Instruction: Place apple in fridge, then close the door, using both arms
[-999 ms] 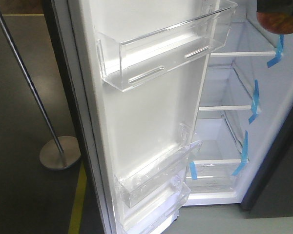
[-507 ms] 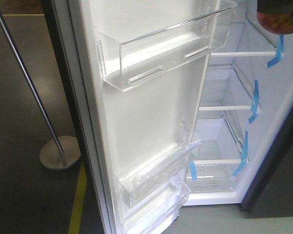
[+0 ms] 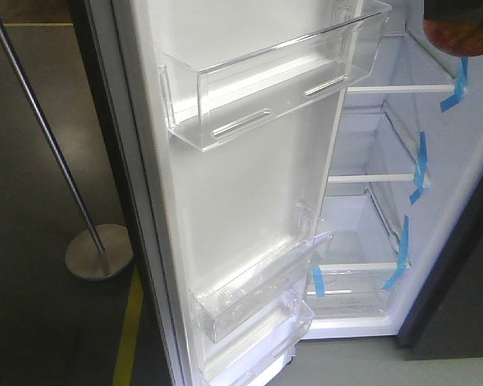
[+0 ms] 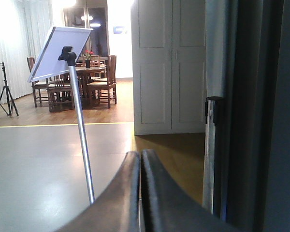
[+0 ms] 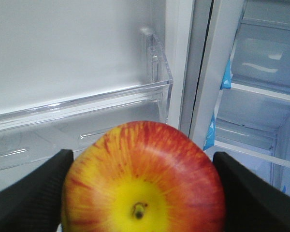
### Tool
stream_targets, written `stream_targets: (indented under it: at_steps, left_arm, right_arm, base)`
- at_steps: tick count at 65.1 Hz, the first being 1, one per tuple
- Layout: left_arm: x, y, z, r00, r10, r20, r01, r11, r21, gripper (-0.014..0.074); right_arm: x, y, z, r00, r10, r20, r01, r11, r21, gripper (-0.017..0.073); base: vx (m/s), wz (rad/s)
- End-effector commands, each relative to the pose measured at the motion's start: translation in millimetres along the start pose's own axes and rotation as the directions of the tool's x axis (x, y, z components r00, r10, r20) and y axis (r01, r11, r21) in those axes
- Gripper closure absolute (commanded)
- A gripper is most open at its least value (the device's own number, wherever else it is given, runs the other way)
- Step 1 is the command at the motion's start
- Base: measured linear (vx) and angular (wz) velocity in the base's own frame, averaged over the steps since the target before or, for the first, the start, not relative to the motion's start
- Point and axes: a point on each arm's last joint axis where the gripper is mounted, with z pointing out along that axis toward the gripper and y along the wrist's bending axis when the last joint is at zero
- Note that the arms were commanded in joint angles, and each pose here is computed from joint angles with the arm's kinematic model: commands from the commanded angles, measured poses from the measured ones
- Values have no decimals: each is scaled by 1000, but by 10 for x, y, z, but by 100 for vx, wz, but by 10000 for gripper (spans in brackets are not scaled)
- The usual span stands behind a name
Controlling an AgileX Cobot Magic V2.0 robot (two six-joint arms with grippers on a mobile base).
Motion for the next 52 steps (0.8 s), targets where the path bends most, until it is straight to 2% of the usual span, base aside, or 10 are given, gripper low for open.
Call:
stream_targets:
  at_steps: [1, 41, 48, 52]
  left_arm:
    - [-142, -3, -21, 994, -16, 110, 16, 1000, 5, 601]
    - [-142, -3, -21, 994, -16, 110, 16, 1000, 5, 601]
    - [-142, -3, -21, 994, -16, 110, 16, 1000, 5, 601]
    - [-142, -3, -21, 994, -16, 110, 16, 1000, 5, 601]
  right_arm:
    - [-146, 53, -189, 992, -13, 129, 11, 1000, 14, 298]
    - [-155, 53, -190, 990, -10, 139, 9, 1000, 13, 298]
    - [-195, 62, -198, 983, 1, 182, -2, 1000, 2, 298]
    - [-256, 97, -226, 971, 12, 239, -4, 999, -32, 298]
  base:
    - [0, 0]
    - [0, 0]
    - [0, 0]
    - [0, 0]
